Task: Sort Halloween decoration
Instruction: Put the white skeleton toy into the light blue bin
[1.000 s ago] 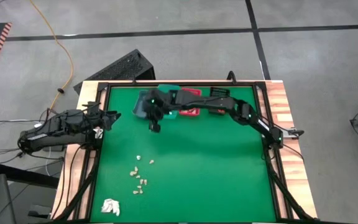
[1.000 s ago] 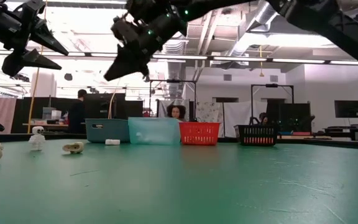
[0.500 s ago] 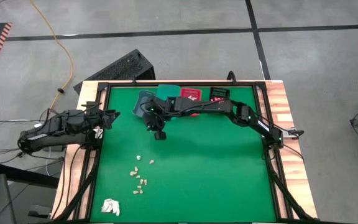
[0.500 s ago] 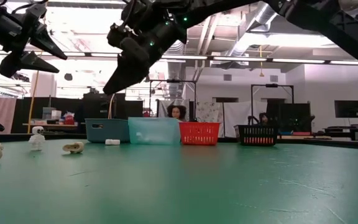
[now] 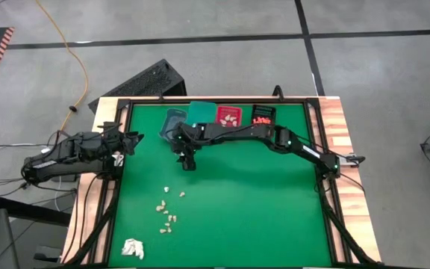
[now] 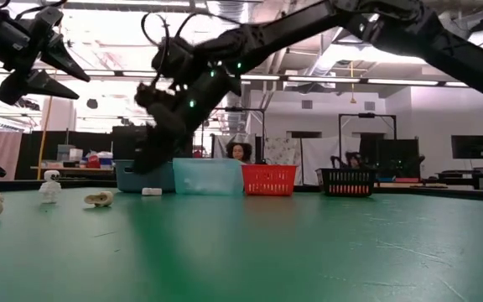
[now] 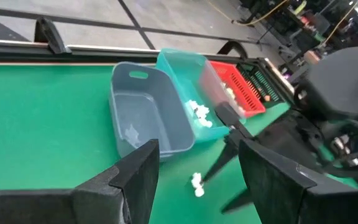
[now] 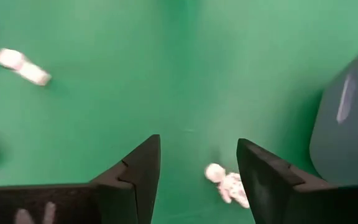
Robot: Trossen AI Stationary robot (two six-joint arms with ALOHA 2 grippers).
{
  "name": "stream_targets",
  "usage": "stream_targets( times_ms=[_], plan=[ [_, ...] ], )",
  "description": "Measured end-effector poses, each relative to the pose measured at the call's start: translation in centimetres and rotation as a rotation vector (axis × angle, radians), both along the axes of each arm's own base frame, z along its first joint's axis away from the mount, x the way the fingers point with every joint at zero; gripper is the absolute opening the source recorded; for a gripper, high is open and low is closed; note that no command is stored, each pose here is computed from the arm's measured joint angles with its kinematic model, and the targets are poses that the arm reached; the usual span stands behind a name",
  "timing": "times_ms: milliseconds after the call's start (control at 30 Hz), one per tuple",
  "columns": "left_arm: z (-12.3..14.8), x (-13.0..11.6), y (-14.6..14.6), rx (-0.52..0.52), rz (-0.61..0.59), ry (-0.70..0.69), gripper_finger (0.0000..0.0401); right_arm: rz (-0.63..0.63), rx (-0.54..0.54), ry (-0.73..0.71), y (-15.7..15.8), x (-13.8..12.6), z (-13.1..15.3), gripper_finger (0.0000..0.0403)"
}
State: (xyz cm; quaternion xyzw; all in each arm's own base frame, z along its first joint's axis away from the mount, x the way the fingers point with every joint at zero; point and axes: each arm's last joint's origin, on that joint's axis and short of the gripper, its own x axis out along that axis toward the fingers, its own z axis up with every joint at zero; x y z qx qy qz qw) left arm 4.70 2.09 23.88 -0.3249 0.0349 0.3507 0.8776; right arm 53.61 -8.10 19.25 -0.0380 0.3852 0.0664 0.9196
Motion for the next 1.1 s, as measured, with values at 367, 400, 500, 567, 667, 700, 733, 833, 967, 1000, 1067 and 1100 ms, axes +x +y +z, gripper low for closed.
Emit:
stream_targets(
  times_ms=[367,400,500,567,667,700,733,833,967,1000,1067,1100],
  plan=[
    [-0.1,0.0,0.0,-0.002,-0.001,0.010,0.0210,-0.058,0.045,0.038,-2.7,-0.7,-0.4,0.0185],
    [-0.1,0.0,0.0,-0.004,-0.007,0.010,0.0210,-0.046,0.048,0.040,-2.4,-0.7,-0.4,0.0185],
    [-0.1,0.0,-0.1,-0.007,-0.029,0.012,0.0210,0.008,0.015,0.035,-0.9,-0.2,-1.0,0.0185],
    [-0.1,0.0,-0.1,-0.004,-0.031,0.014,0.0210,0.017,-0.026,0.050,-0.1,0.0,-1.4,0.0185],
    [-0.1,0.0,-0.1,-0.002,-0.023,0.014,0.0210,-0.007,-0.083,0.051,0.4,0.5,-2.5,0.0185],
    [-0.1,0.0,-0.1,-0.002,-0.023,0.014,0.0210,-0.018,-0.091,0.059,0.4,0.5,-2.7,0.0185],
    [-0.1,0.0,-0.1,-0.003,-0.022,0.013,0.0210,-0.033,-0.085,0.063,0.3,0.5,-2.7,0.0185],
    [-0.1,0.0,-0.1,-0.007,-0.020,0.010,0.0210,-0.085,-0.055,0.076,-0.1,0.4,-3.0,0.0183],
    [-0.1,0.0,-0.1,-0.012,-0.032,0.013,0.0210,-0.133,-0.018,0.102,-0.3,0.2,-3.1,0.0166],
    [-0.1,0.0,-0.1,-0.014,-0.041,0.012,0.0210,-0.144,-0.008,0.106,-0.3,0.1,-3.1,0.0158],
    [-0.2,0.1,-0.2,-0.022,-0.063,0.013,0.0210,-0.163,0.003,0.114,-0.3,0.1,-3.1,0.0135],
    [-0.2,0.1,-0.2,-0.026,-0.074,0.013,0.0210,-0.168,0.005,0.116,-0.1,0.1,-3.2,0.0121]
  ],
)
